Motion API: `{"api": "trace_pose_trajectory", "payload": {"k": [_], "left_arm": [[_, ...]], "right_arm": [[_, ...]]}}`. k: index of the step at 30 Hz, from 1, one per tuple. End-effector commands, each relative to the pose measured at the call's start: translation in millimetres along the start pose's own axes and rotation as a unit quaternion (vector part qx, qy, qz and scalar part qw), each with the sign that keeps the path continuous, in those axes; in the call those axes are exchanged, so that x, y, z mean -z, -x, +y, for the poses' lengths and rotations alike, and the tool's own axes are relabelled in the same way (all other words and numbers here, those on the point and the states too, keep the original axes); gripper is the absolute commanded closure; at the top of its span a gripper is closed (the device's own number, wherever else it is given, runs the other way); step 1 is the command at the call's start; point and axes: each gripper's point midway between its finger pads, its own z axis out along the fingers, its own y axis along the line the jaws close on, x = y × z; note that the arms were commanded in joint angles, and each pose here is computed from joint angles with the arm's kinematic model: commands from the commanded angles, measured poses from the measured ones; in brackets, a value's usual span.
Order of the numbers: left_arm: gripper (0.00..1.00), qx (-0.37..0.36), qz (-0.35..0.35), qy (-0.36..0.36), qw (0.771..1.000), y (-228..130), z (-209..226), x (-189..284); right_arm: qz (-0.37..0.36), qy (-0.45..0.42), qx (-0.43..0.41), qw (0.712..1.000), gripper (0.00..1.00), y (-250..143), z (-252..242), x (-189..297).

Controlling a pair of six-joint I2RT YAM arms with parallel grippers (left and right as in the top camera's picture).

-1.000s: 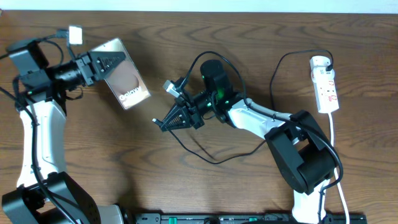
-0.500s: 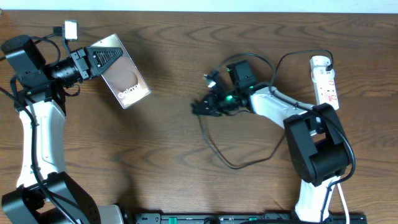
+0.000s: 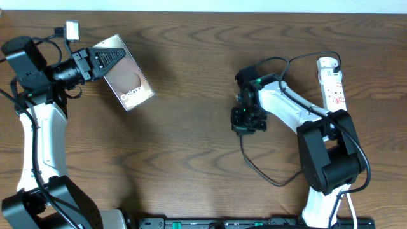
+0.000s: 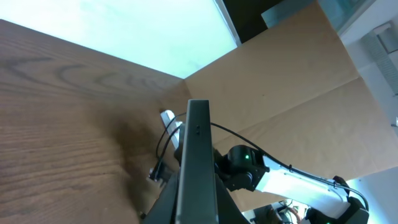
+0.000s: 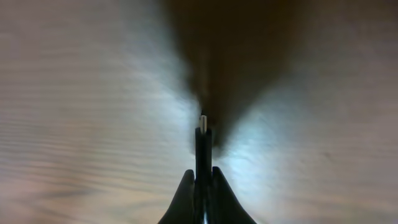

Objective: Plug charger to phone and switch on socket

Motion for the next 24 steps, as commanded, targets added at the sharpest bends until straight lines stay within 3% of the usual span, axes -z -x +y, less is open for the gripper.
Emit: {"api": "trace_pose_trajectory", "payload": {"k": [1, 16, 24], "left_arm": [[0.92, -0.006, 0.004, -0.009, 1.000, 1, -8, 0], [0.93, -0.004, 0.005, -0.009, 1.000, 1, -8, 0], [0.92, -0.004, 0.005, -0.009, 1.000, 1, -8, 0]], "right_arm": [[-0.017, -0.065, 0.009, 0.998, 0.99, -5, -12, 6], [0.035, -0.076, 0.007, 0.996, 0.99, -47, -17, -31], [0.013, -0.060, 0.009, 0.998, 0.99, -34, -10, -29]]}}
